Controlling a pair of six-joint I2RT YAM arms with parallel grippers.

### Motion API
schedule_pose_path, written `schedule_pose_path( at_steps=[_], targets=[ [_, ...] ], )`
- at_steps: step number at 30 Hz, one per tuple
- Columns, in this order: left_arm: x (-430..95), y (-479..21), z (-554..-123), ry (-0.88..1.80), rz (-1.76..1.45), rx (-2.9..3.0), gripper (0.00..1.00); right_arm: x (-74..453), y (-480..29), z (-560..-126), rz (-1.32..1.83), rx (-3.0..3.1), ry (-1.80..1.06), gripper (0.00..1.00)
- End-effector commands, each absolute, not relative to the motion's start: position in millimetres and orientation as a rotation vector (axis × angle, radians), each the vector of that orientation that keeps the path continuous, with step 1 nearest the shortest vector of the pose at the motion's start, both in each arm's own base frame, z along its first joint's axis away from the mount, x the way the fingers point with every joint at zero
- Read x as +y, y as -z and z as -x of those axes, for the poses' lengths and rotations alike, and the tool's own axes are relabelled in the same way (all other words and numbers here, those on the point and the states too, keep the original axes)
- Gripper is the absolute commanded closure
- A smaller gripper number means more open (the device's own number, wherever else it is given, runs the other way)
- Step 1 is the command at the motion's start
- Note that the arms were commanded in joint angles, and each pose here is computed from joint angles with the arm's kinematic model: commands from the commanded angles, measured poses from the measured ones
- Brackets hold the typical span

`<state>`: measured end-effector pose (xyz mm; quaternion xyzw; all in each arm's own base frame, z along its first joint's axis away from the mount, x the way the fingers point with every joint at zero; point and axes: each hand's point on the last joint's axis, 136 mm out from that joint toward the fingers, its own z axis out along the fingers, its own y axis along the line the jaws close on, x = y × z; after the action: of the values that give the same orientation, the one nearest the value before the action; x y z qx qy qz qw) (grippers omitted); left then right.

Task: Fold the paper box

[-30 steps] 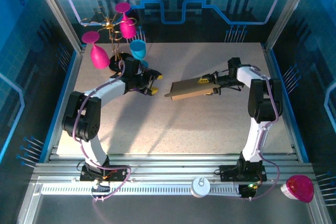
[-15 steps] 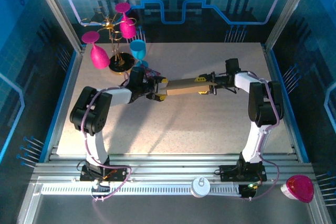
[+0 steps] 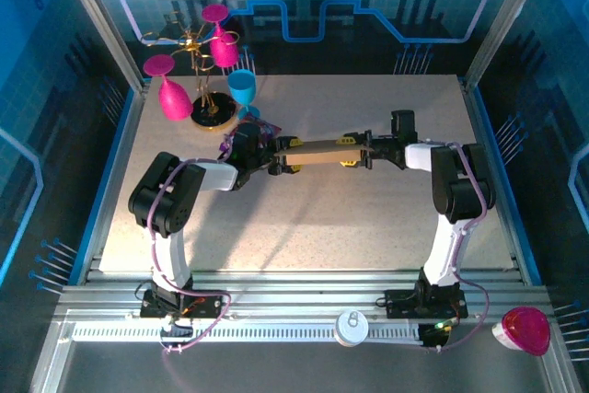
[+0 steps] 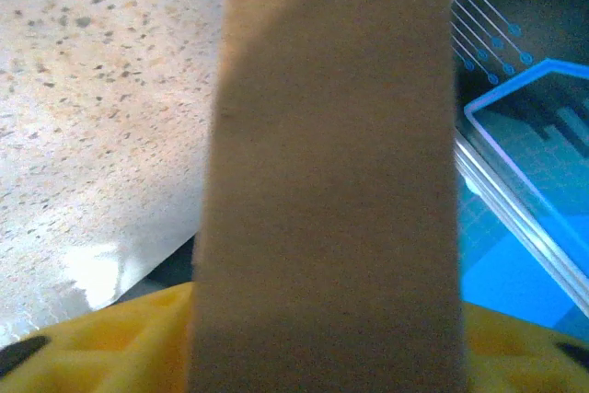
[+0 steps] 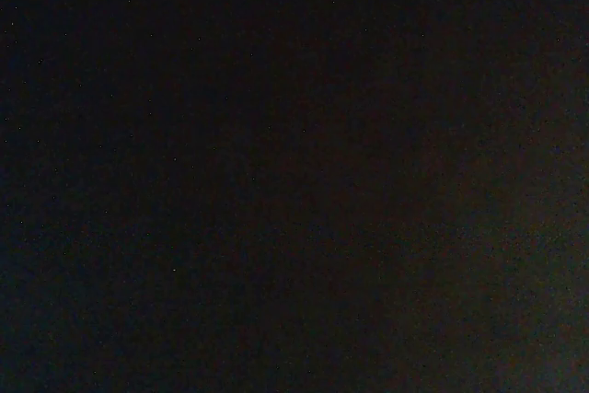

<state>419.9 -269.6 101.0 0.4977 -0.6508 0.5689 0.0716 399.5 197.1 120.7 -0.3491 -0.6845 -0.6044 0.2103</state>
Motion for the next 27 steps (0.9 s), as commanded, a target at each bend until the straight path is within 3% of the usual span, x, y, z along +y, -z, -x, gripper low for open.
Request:
schedule_pose_path(
  at_steps=[1, 8, 12, 17, 27],
  targets=[
    [-273, -90, -412, -1.681, -1.535, -1.912, 0.54, 209, -134, -402, 0.902, -1.894, 1.742, 0.65],
    [-261, -81, -391, -1.537, -1.661, -1.868, 0.78, 190, -131, -398, 0.942, -2.078, 1.67, 0.4],
    [-250, -79, -382, -1.472, -1.728, -1.843, 0.83, 169, -141, -393, 0.942, -2.24, 1.543, 0.26],
    [-241, -73, -383, -1.441, -1.753, -1.827, 0.83, 161, -148, -386, 0.939, -2.261, 1.49, 0.2],
    [-235, -66, -369, -1.245, -1.778, -1.837, 0.83, 130, -197, -416, 0.925, -2.434, 1.678, 0.22]
  ],
)
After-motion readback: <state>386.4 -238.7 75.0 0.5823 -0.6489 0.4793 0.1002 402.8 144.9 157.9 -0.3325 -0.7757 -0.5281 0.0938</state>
